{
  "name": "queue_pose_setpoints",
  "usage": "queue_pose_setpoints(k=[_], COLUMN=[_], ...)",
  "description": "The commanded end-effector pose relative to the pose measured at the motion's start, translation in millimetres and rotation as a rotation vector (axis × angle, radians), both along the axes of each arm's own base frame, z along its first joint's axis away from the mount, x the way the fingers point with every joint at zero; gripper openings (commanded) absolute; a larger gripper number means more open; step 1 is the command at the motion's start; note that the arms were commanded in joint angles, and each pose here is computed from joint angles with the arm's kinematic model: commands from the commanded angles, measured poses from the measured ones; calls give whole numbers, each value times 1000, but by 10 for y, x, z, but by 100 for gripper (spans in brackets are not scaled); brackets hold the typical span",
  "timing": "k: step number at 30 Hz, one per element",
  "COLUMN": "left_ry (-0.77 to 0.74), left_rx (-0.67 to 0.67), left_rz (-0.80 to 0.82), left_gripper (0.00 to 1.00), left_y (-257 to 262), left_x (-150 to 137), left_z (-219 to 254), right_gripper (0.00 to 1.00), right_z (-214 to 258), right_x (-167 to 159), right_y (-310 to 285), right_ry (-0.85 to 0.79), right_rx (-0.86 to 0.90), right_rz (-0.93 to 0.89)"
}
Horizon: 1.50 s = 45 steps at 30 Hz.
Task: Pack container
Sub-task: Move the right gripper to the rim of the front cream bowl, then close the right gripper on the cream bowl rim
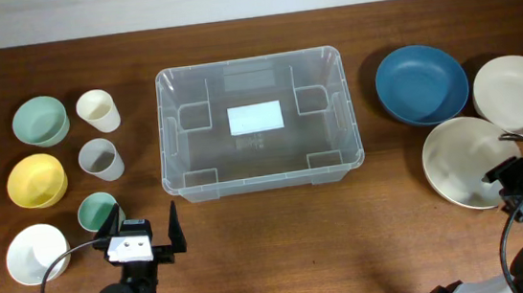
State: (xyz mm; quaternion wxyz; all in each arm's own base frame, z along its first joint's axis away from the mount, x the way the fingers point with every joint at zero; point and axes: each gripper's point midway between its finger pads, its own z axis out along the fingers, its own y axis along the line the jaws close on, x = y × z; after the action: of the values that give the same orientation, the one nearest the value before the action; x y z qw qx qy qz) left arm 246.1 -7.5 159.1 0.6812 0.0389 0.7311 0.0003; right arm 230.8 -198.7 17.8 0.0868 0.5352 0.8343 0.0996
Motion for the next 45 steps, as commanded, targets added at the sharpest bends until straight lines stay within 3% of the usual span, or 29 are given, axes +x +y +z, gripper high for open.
queue_pose_setpoints(k=[1,16,19,23,24,33,39,45], left_ry=[0,0,0,0,0,0,0,0], left_rx=[-6,-6,-6,-6,-6,-6,-6,-6], left_rz=[7,7,7,7,7,7,7,7], left_gripper=[99,100,99,99,99,99,99,99], left_y=[16,16,16,16,16,16,16,16], left_x=[-3,-3,-3,-3,-3,-3,-3,-3], left_z=[-8,-8,-8,-8,-8,-8,-8,-8], right_gripper=[61,47,36,7,4,4,4,4], right_z=[-25,-180,-186,-190,-190,-72,465,1243], right_x=[25,0,-12,-30,-32,-80,32,32], right_y=[-26,2,14,36,47,191,348,409], right_ry=[-19,-36,-32,-24,-24,-67,-329,-614], right_rx=[-4,-23,-18,-9,-4,113,249,261], right_rz=[2,2,1,1,1,-20,42,88])
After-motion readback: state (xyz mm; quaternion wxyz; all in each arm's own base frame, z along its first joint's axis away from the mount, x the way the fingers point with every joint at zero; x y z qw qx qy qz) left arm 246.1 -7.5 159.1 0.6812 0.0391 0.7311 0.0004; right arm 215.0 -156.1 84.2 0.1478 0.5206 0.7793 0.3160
